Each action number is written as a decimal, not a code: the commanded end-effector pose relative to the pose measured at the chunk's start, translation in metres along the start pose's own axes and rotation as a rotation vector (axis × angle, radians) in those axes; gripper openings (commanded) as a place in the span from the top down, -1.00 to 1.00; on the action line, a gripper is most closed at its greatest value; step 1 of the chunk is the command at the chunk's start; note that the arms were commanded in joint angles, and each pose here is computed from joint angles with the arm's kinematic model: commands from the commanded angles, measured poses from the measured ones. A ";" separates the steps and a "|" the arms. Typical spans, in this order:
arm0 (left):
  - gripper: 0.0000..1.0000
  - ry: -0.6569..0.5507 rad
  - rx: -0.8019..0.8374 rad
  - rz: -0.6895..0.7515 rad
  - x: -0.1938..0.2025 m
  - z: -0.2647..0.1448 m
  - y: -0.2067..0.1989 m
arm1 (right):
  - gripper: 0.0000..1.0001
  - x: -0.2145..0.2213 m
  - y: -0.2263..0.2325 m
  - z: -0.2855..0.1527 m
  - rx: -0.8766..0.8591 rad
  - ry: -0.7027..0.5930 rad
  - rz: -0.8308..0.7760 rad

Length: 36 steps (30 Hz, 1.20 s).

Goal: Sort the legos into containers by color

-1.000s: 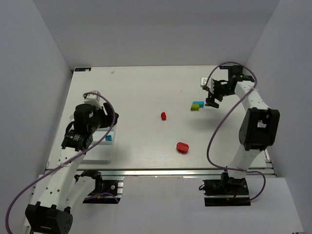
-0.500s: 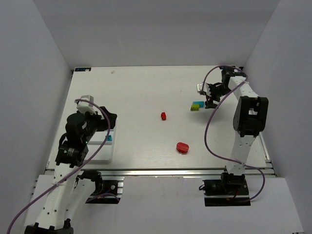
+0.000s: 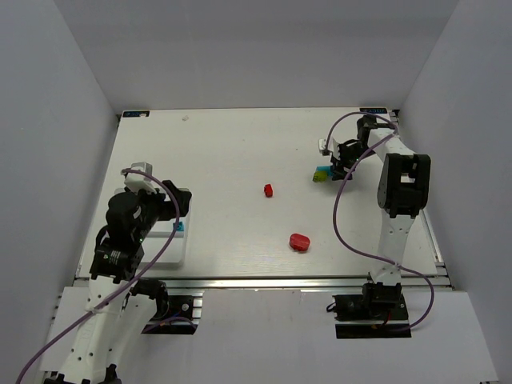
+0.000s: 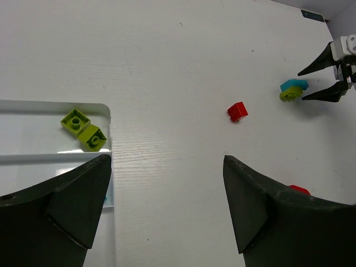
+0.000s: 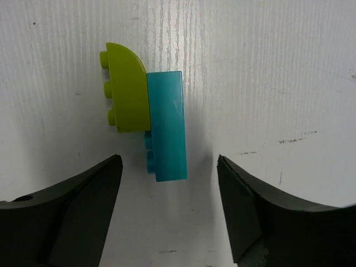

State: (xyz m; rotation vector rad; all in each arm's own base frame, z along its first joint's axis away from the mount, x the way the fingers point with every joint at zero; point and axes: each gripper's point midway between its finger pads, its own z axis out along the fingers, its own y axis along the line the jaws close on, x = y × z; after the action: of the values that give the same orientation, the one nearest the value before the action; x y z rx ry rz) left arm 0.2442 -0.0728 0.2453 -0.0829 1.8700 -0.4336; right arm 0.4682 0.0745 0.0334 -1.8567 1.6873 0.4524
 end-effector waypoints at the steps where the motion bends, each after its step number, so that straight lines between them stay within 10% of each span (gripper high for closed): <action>1: -0.82 0.010 -0.004 -0.005 0.003 0.001 0.001 | -0.44 -0.005 -0.012 -0.002 0.027 -0.013 -0.011; 7: -0.83 0.015 -0.004 -0.004 0.004 0.002 0.002 | 0.22 -0.013 -0.005 0.013 -0.015 -0.030 -0.024; 13: -0.83 0.010 0.017 -0.003 0.003 0.002 -0.002 | 0.40 -0.016 0.003 0.016 -0.031 -0.039 -0.029; 20: -0.79 0.143 0.383 -0.110 0.025 0.017 -0.066 | 0.97 -0.060 0.012 -0.008 0.001 -0.154 0.023; 36: -0.87 0.466 0.666 -0.495 0.051 0.075 -0.156 | 1.00 -0.230 0.120 -0.032 0.228 -0.328 0.254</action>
State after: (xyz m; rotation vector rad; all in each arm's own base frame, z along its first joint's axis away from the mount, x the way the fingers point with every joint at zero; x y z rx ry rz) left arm 0.2727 -0.2291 0.1950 -0.0448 2.1440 -1.3551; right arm 0.3004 0.2212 0.1628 -1.5071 1.5891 0.6615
